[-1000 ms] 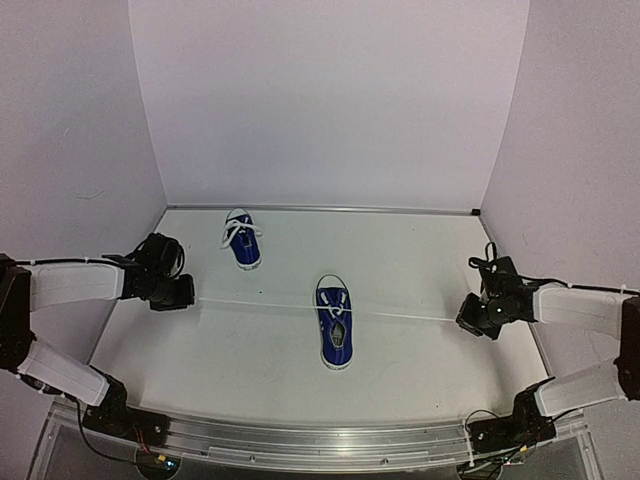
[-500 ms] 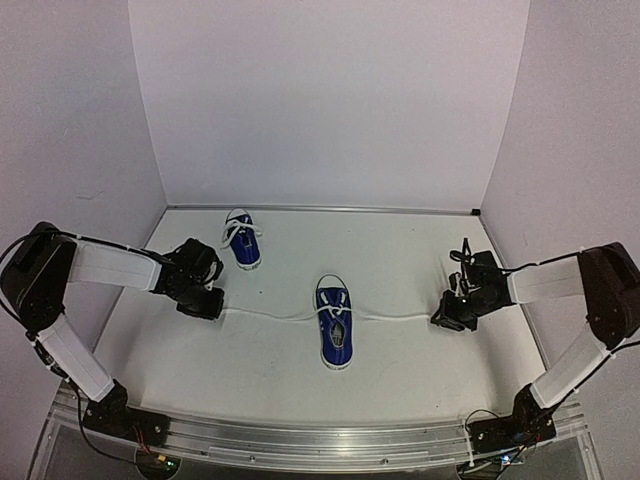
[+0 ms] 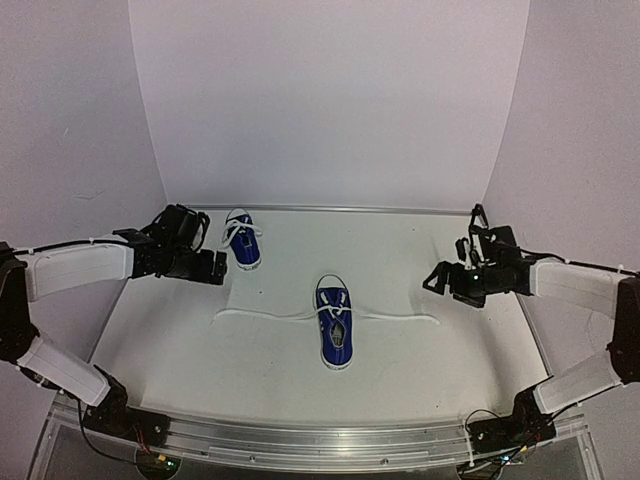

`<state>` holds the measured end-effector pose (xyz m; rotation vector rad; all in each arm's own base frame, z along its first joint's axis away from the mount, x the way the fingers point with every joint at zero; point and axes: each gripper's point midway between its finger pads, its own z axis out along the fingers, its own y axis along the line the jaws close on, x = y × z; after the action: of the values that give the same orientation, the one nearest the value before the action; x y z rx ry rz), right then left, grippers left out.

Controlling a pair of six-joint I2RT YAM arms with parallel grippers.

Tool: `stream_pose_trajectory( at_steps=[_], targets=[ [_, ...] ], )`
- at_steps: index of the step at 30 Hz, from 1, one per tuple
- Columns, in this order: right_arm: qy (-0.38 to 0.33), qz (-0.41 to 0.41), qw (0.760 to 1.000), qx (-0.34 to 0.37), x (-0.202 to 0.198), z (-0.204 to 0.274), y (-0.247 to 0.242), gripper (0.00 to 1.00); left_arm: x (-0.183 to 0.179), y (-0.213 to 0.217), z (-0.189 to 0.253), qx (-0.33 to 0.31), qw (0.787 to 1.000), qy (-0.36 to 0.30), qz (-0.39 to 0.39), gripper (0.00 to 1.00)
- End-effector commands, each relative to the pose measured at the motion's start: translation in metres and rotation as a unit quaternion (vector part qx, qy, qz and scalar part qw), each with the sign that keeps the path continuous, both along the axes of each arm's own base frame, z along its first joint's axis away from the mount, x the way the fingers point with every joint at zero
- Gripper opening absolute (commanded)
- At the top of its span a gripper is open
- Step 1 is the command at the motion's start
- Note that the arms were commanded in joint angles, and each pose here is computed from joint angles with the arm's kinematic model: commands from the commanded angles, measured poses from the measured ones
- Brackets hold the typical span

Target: Tie the shoes

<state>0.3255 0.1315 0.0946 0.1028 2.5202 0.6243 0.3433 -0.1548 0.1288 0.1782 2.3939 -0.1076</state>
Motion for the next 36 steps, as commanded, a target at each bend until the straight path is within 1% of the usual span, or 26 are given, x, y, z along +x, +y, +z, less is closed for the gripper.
stream_pose_trajectory(
  at_steps=[1,3,5,7,8,9,11,12,14,17,19,22,25,28,30,33,36],
  targets=[
    [-0.135,0.011,0.991,-0.001,0.025,0.083,0.0,0.98,0.033,0.031,0.07,0.011,0.987,-0.113,0.114,0.99],
    [-0.169,0.01,0.985,0.011,0.034,0.107,0.003,0.98,0.04,0.02,0.077,0.007,0.987,-0.14,0.077,1.0],
    [-0.183,0.016,0.983,0.023,0.042,0.12,0.009,0.98,0.045,-0.003,0.08,-0.007,0.99,-0.141,0.013,1.0],
    [-0.194,0.038,0.979,0.049,0.048,0.137,0.021,0.98,0.043,-0.029,0.074,-0.029,0.991,-0.12,-0.053,1.0],
    [-0.197,0.052,0.977,0.065,0.049,0.144,0.029,0.98,0.04,-0.046,0.07,-0.047,0.988,-0.11,-0.099,1.0],
    [-0.205,0.062,0.973,0.082,0.053,0.149,0.035,0.98,0.034,-0.064,0.063,-0.06,0.981,-0.104,-0.153,1.0],
    [-0.205,0.076,0.969,0.115,0.055,0.153,0.046,0.98,0.022,-0.1,0.052,-0.106,0.961,-0.084,-0.24,1.0],
    [-0.209,0.085,0.966,0.13,0.058,0.157,0.051,0.98,0.017,-0.113,0.043,-0.105,0.952,-0.075,-0.277,1.0],
    [-0.213,0.111,0.958,0.157,0.058,0.165,0.062,0.98,0.007,-0.138,0.02,-0.081,0.935,-0.054,-0.341,1.0],
    [-0.24,0.125,0.945,0.182,0.052,0.178,0.067,0.98,-0.011,-0.172,-0.009,-0.045,0.9,-0.046,-0.432,1.0],
    [-0.249,0.121,0.944,0.178,0.05,0.181,0.064,0.98,-0.018,-0.189,-0.019,-0.043,0.878,-0.065,-0.471,1.0],
    [-0.25,0.115,0.946,0.173,0.047,0.18,0.061,0.98,-0.019,-0.203,-0.036,-0.039,0.852,-0.084,-0.515,0.98],
    [-0.246,0.108,0.948,0.168,0.043,0.174,0.058,0.98,-0.025,-0.215,-0.052,-0.022,0.824,-0.072,-0.562,0.91],
    [-0.239,0.113,0.949,0.17,0.039,0.169,0.059,0.98,-0.028,-0.224,-0.064,-0.019,0.801,-0.072,-0.594,0.84],
    [-0.236,0.12,0.949,0.174,0.037,0.167,0.061,0.98,-0.029,-0.228,-0.066,-0.021,0.79,-0.08,-0.608,0.75],
    [-0.227,0.128,0.949,0.179,0.035,0.163,0.063,0.98,-0.025,-0.233,-0.07,-0.018,0.782,-0.084,-0.617,0.59],
    [-0.217,0.137,0.949,0.186,0.034,0.158,0.067,0.98,-0.023,-0.236,-0.081,-0.012,0.78,-0.075,-0.622,0.5]
  ],
)
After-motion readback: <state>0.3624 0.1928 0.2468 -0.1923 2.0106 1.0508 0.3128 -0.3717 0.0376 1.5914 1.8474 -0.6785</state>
